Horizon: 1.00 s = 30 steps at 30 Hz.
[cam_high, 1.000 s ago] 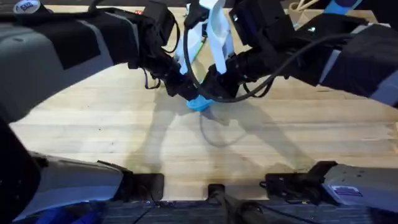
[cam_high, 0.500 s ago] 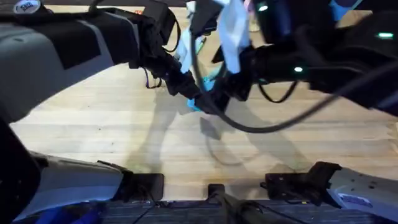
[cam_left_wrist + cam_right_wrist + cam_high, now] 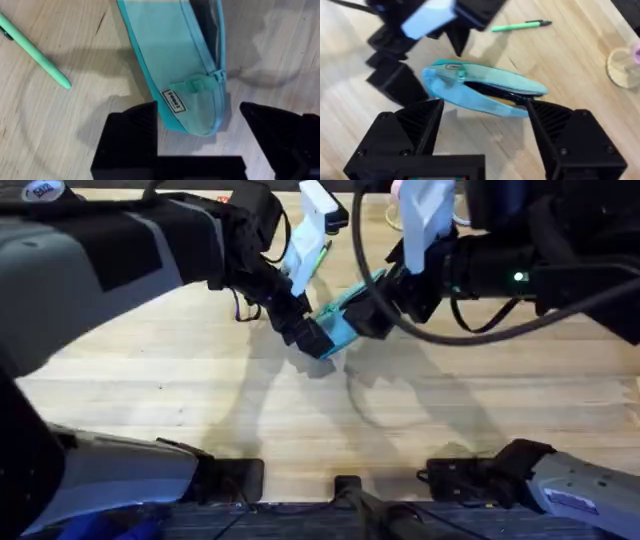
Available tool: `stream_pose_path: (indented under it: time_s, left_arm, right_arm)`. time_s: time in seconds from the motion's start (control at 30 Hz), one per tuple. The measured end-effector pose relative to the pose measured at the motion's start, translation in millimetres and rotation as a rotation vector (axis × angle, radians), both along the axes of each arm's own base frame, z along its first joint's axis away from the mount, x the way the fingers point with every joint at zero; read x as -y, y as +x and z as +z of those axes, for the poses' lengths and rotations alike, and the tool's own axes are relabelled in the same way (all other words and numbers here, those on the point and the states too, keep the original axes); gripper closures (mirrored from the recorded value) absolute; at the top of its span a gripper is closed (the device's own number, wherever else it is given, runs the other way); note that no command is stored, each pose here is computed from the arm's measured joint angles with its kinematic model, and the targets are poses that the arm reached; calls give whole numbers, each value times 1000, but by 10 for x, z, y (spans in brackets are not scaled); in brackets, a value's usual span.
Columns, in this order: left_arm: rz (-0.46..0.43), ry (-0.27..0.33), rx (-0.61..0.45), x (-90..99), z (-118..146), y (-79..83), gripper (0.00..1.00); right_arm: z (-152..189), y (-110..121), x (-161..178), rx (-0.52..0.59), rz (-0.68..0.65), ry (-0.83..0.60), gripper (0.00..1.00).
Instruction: Unzip the bag, pick up the pens from the table one at a time and place them inside, then zip the bag closed.
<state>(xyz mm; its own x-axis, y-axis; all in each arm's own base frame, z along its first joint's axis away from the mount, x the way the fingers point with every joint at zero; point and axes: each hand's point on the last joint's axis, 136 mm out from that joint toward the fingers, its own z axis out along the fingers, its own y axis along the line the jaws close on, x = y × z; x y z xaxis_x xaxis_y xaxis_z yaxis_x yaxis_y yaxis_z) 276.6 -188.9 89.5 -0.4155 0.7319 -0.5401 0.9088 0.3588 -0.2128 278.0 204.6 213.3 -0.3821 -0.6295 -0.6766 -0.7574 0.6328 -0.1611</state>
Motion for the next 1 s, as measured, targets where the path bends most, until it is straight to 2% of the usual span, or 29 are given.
stream_pose_path:
  time_s: [0.07,0.3,0.43,0.53,0.63,0.8,1.0]
  left_arm:
    - [-1,-7,4,10,8,8,6]
    - [-2,-7,-3,9,6,-6,5]
    - [-1,10,-41,-23,-17,-87,5]
    - [0,31,-94,-64,-26,-195,5]
    - [1,45,-116,-87,16,-232,5]
    - [4,24,-27,-81,307,-177,5]
    - [8,-18,133,-128,834,-268,6]
  right_arm:
    - [-33,95,93,-4,-36,-7,5]
    - [-184,134,103,-35,-26,-46,8]
    - [-208,110,104,-40,9,-58,7]
    - [-228,59,110,-74,36,-45,7]
    - [-195,39,147,-109,56,-45,9]
    - [-95,38,176,-177,115,-96,9]
    - [25,148,101,-235,223,-146,9]
